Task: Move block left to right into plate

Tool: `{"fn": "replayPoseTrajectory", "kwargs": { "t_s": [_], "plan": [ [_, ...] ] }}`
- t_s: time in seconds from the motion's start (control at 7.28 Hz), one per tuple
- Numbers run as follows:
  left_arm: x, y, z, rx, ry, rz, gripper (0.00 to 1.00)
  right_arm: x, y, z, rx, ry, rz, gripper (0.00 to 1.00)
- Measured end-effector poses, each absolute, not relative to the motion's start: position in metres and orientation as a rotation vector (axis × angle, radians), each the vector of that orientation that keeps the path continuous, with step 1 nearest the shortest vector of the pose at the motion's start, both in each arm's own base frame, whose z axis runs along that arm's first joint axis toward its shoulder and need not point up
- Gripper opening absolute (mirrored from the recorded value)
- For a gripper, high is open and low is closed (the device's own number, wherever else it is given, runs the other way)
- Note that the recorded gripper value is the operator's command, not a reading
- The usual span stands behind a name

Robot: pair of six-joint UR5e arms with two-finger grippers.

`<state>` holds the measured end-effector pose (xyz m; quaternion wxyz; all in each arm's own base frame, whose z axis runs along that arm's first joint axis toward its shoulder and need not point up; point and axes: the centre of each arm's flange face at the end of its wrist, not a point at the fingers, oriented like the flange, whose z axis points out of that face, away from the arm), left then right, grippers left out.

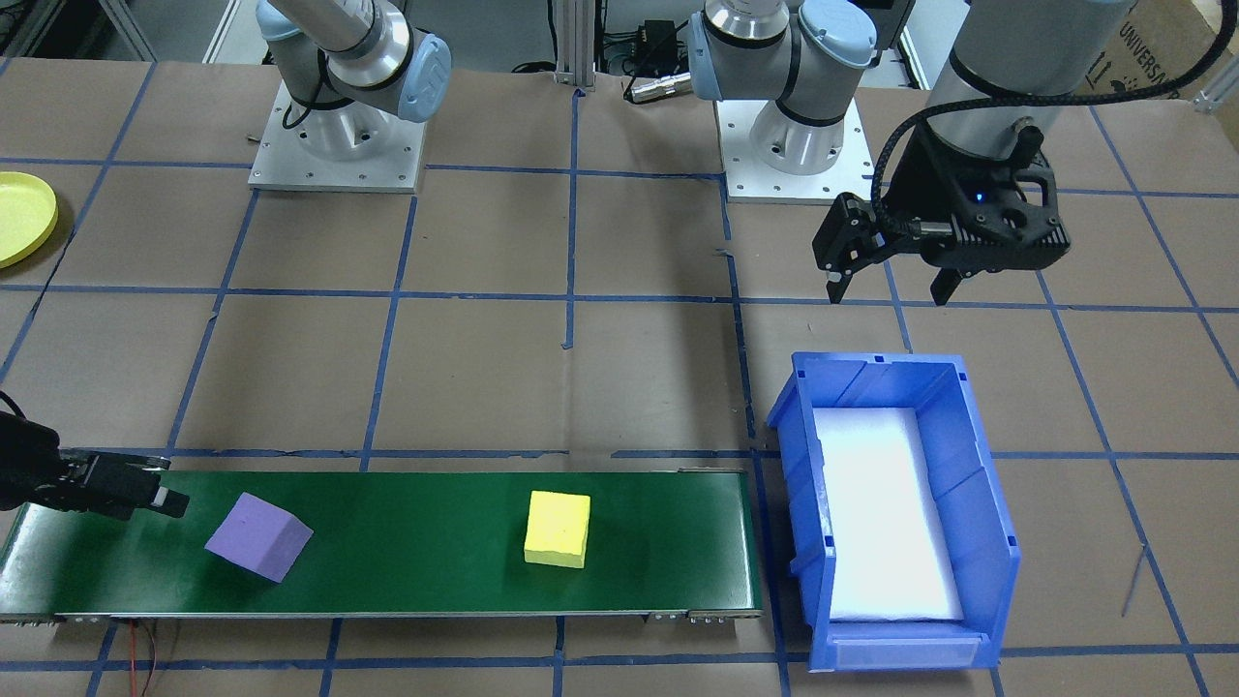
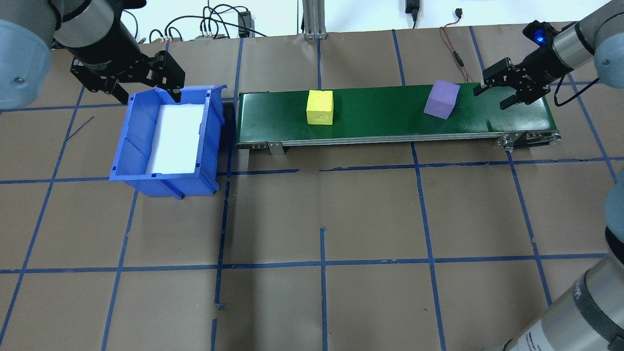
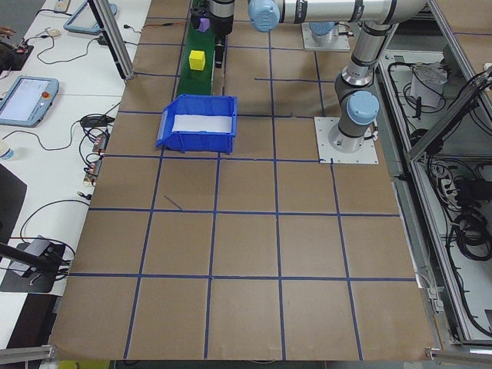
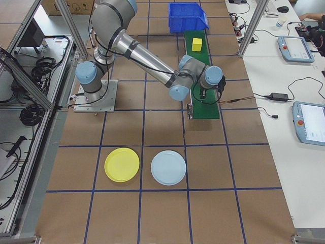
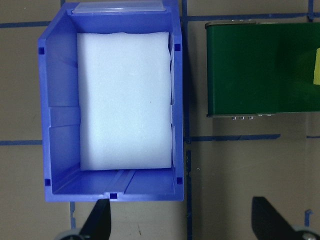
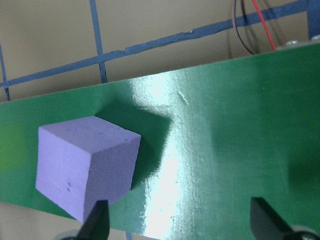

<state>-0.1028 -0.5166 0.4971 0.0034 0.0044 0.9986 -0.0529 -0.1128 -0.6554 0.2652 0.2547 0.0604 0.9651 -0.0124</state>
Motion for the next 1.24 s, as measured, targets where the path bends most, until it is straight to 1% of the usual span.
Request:
{"fn": "replayPoseTrajectory", "kwargs": {
  "t_s": [0.41, 0.69, 1.24],
  "plan": [
    [-0.104, -0.508, 0.5, 0.016, 3.134, -0.153, 1.0, -0.113, -0.661, 0.268, 0.251, 2.629, -0.063, 1.0],
    [-0.103, -0.507, 0.5, 0.014, 3.135, -0.149, 1.0, -0.112, -0.669, 0.261, 0.258, 2.622, -0.093, 1.0],
    [-0.102, -0.507, 0.501, 0.011, 3.135, -0.149, 1.0, -0.092, -0.679, 0.257, 0.272, 2.606, -0.102, 1.0]
  ]
}}
